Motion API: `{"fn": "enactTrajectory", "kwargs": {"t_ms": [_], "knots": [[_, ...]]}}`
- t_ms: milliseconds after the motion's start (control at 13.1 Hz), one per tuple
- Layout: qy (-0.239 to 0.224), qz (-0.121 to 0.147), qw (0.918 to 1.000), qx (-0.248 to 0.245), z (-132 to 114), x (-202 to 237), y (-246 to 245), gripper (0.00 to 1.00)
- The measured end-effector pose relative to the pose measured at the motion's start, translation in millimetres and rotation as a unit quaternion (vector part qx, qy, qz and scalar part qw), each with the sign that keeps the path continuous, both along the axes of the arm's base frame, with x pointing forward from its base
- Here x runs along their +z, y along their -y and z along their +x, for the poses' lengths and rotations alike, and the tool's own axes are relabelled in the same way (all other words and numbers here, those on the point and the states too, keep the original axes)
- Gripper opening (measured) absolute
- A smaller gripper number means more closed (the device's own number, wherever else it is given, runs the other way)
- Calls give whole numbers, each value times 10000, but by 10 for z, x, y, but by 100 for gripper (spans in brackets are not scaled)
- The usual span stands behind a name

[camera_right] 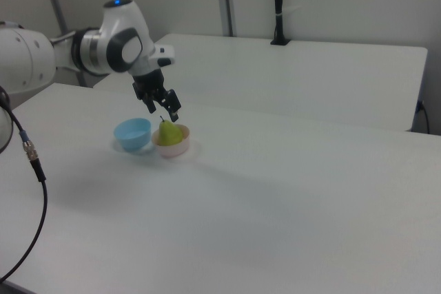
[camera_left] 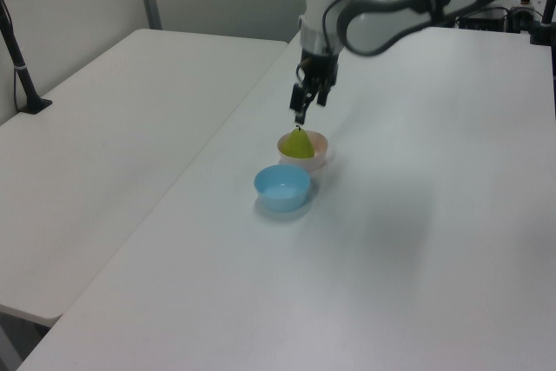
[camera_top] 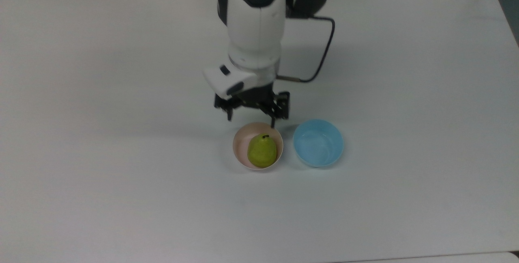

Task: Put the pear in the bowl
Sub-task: 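Open the gripper to release the pear into the pink bowl, raise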

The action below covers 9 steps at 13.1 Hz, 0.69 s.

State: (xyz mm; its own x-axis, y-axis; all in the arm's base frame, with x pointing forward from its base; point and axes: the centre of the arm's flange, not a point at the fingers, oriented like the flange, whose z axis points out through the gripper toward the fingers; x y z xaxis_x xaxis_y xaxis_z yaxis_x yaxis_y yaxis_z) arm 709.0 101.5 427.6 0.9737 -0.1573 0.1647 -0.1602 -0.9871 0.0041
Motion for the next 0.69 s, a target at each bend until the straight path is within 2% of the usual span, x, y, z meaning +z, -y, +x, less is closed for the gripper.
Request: {"fn": "enactTrajectory", "kwargs": {"t_ms": [230, 306, 536, 689], "knots": [[-495, -71, 9987, 116, -219, 408, 461, 100], [-701, -69, 9974, 171, -336, 597, 754, 100], [-924, -18, 9957, 61, -530, 870, 1192, 100], [-983, -96, 9951, 3, -586, 936, 1303, 100]]}}
